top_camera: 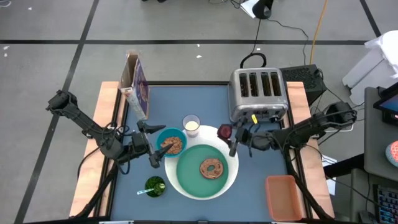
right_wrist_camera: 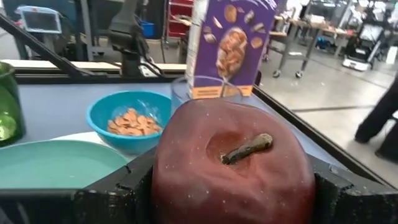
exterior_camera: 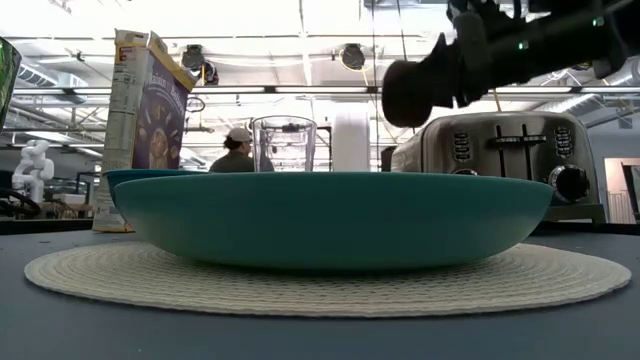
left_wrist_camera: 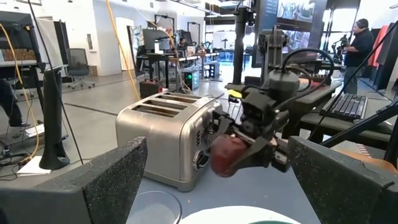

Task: Arrange a breakfast setting
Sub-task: Put the red apple on the white mat to the top left of the green plate

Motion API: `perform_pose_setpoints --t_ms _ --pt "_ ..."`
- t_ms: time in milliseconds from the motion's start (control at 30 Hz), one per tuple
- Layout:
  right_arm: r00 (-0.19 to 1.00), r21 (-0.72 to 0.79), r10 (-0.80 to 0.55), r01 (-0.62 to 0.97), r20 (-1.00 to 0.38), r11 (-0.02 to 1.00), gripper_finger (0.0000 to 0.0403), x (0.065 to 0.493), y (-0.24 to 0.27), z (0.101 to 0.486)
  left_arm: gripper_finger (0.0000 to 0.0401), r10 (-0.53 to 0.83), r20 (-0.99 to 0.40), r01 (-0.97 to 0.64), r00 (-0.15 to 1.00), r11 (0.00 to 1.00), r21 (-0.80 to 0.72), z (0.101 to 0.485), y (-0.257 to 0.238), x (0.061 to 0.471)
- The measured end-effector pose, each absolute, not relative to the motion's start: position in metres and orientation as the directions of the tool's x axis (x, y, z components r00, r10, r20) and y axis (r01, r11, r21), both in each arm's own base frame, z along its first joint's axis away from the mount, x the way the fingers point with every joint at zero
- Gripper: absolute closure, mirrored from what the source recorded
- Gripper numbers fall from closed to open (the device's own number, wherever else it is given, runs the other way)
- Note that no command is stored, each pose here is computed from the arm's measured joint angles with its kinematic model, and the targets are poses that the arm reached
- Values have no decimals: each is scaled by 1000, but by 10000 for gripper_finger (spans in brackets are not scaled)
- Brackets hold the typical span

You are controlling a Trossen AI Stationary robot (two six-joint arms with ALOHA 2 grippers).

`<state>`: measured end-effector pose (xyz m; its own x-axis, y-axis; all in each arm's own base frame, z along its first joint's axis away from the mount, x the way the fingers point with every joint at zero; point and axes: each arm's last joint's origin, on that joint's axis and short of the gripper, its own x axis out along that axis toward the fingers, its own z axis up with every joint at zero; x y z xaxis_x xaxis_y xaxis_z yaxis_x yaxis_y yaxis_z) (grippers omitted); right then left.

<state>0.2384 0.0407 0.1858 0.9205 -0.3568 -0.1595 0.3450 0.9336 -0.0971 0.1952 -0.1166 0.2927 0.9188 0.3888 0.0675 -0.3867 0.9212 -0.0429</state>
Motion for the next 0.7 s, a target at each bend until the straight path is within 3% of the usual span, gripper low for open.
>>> perform_pose_setpoints --t_ms 367,700 --pt "869 -61 -403 403 -286 913 156 237 30 147 9 389 66 -387 919 921 -40 292 -117 195" --pt "854 -52 -428 433 -294 900 156 248 25 125 9 389 64 -387 919 921 -37 292 -117 195"
